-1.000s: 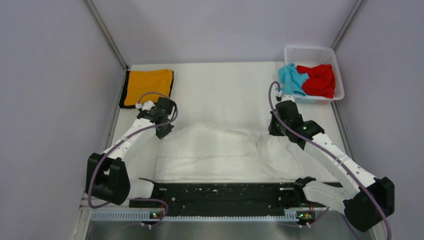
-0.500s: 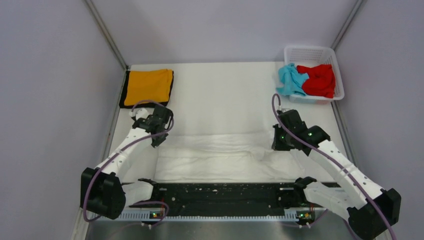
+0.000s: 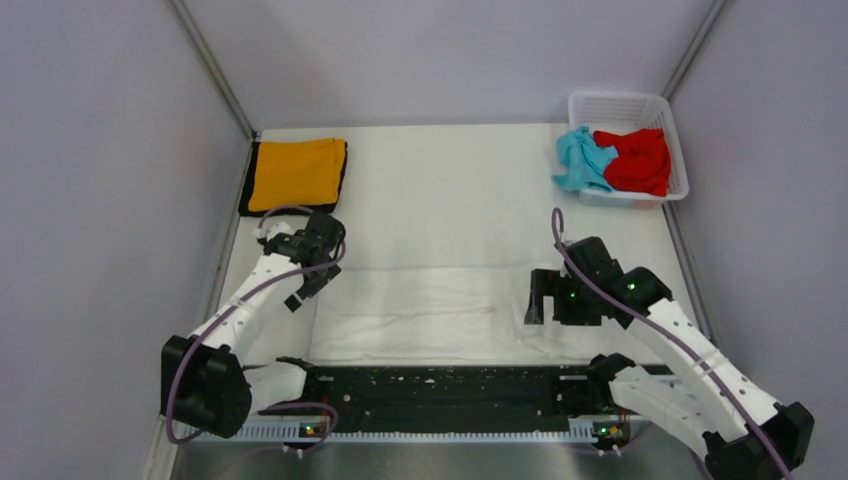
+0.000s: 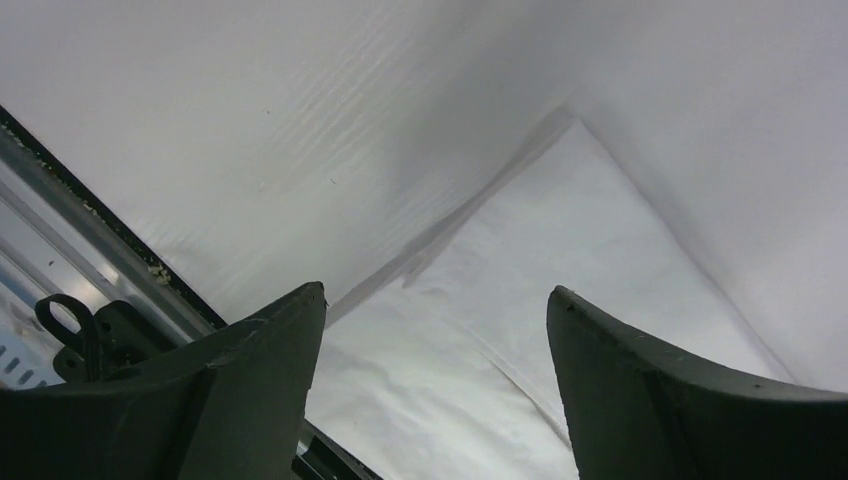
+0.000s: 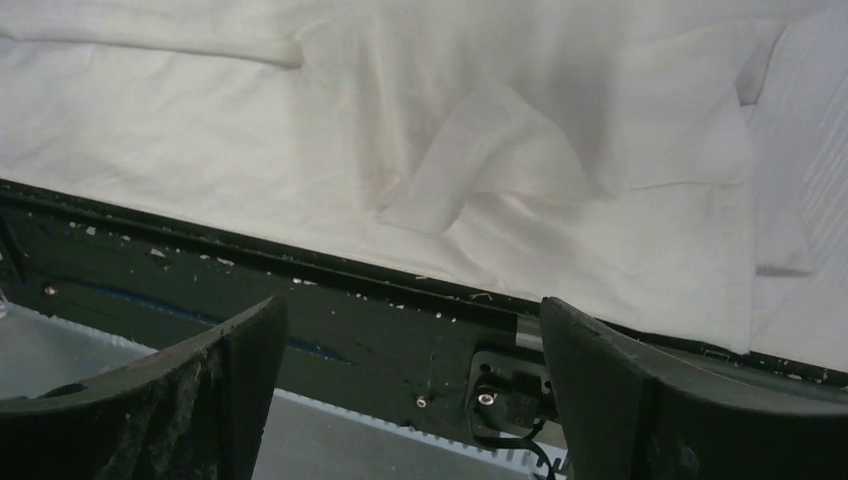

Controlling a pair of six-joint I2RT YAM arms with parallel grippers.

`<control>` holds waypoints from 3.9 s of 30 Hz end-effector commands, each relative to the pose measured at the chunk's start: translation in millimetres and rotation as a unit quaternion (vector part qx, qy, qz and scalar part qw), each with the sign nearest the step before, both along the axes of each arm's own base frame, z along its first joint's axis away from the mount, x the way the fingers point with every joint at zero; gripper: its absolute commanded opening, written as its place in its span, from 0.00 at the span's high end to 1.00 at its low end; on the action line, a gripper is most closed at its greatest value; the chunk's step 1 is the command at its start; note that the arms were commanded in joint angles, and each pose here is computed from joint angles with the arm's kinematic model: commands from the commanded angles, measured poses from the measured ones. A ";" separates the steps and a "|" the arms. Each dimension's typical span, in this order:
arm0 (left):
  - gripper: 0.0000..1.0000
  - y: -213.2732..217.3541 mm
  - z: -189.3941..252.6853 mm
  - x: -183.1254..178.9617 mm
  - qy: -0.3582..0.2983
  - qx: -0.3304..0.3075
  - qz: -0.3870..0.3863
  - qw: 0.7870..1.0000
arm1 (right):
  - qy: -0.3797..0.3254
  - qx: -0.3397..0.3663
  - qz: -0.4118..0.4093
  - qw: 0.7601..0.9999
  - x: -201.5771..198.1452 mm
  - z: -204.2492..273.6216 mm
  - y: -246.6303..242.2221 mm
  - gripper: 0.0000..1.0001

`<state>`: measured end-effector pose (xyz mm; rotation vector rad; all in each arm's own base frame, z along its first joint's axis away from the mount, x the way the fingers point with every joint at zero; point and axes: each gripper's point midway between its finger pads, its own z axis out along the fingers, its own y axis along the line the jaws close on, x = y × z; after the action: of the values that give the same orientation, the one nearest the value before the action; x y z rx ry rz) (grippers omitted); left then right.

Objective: Fold and stack the t-shirts
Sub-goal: Fold the other side of the tshirt into a rectangle, then rotate the tshirt 90 degrees, then grab the bottom of the folded rectangular tshirt with both arms

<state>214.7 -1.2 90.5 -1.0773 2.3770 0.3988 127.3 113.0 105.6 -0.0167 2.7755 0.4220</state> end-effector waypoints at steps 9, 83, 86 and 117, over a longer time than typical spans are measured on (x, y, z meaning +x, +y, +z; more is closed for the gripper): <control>0.01 -82.6 4.6 62.1 -0.079 -0.158 -0.130 0.976 | -0.123 0.096 0.041 0.987 88.1 27.5 66.3 0.01; 0.01 -324.7 -4.7 49.8 -0.094 -0.282 -0.203 0.933 | -0.334 0.234 0.021 0.913 513.6 27.3 233.4 0.01; 0.01 -308.6 26.7 50.8 -0.123 -0.238 -0.228 0.936 | -0.385 0.192 0.016 0.903 515.6 86.5 213.0 0.01; 0.37 -150.3 -62.4 -33.1 -0.010 -0.263 -0.320 0.910 | -0.014 0.131 -0.004 0.991 45.0 -32.5 152.9 0.05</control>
<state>169.0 -148.2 34.2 -0.4418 2.7478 -0.4868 168.2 235.2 44.4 -0.0203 2.7664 0.6000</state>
